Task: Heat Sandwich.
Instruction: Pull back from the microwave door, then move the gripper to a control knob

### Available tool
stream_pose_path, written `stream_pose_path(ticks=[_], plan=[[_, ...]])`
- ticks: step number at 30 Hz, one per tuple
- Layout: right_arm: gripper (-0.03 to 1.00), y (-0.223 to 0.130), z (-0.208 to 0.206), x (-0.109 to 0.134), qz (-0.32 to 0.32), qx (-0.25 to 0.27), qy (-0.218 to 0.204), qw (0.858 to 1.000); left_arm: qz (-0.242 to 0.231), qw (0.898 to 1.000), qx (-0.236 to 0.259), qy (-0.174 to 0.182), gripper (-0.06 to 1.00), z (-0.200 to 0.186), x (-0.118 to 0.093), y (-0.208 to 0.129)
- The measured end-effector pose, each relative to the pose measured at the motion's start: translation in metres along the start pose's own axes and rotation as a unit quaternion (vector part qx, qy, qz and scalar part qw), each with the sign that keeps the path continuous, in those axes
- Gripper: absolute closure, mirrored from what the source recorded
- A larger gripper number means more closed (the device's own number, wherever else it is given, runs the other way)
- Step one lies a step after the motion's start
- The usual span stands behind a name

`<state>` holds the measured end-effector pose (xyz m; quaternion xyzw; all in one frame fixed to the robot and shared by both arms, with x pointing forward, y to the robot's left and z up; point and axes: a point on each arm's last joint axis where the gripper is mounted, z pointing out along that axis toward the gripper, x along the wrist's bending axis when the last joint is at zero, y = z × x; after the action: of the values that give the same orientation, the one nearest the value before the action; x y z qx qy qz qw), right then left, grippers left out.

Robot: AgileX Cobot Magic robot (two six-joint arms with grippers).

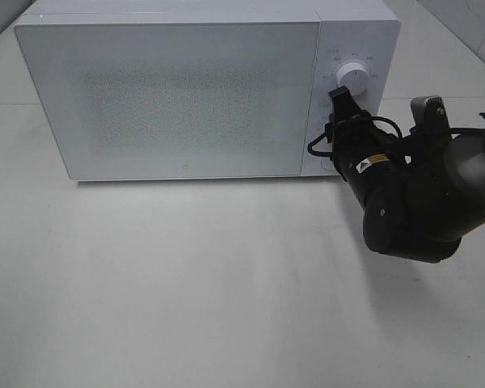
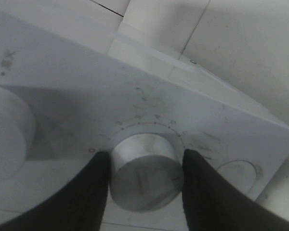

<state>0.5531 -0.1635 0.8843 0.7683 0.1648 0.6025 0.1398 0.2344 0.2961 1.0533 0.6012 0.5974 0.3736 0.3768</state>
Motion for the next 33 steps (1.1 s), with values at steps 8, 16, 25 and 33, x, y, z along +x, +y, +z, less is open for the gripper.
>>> stream_pose_path(ticks=[8, 16, 25, 33], plan=[[0.52, 0.0001, 0.0001, -0.0005, 0.152, -0.001, -0.001, 0.988, 0.0, 1.0, 0.0, 0.0, -0.05, 0.0, 0.0, 0.0], [0.52, 0.0003, 0.0001, -0.0007, 0.268, -0.003, 0.0, 0.963, 0.0, 1.0, 0.0, 0.0, -0.05, 0.0, 0.0, 0.0], [0.52, 0.0003, 0.0001, -0.0007, 0.333, -0.003, 0.0, 0.943, 0.0, 1.0, 0.0, 0.0, -0.05, 0.0, 0.0, 0.0], [0.52, 0.0003, 0.0001, -0.0007, 0.341, -0.003, 0.0, 0.94, 0.0, 1.0, 0.0, 0.0, -0.05, 0.0, 0.0, 0.0]])
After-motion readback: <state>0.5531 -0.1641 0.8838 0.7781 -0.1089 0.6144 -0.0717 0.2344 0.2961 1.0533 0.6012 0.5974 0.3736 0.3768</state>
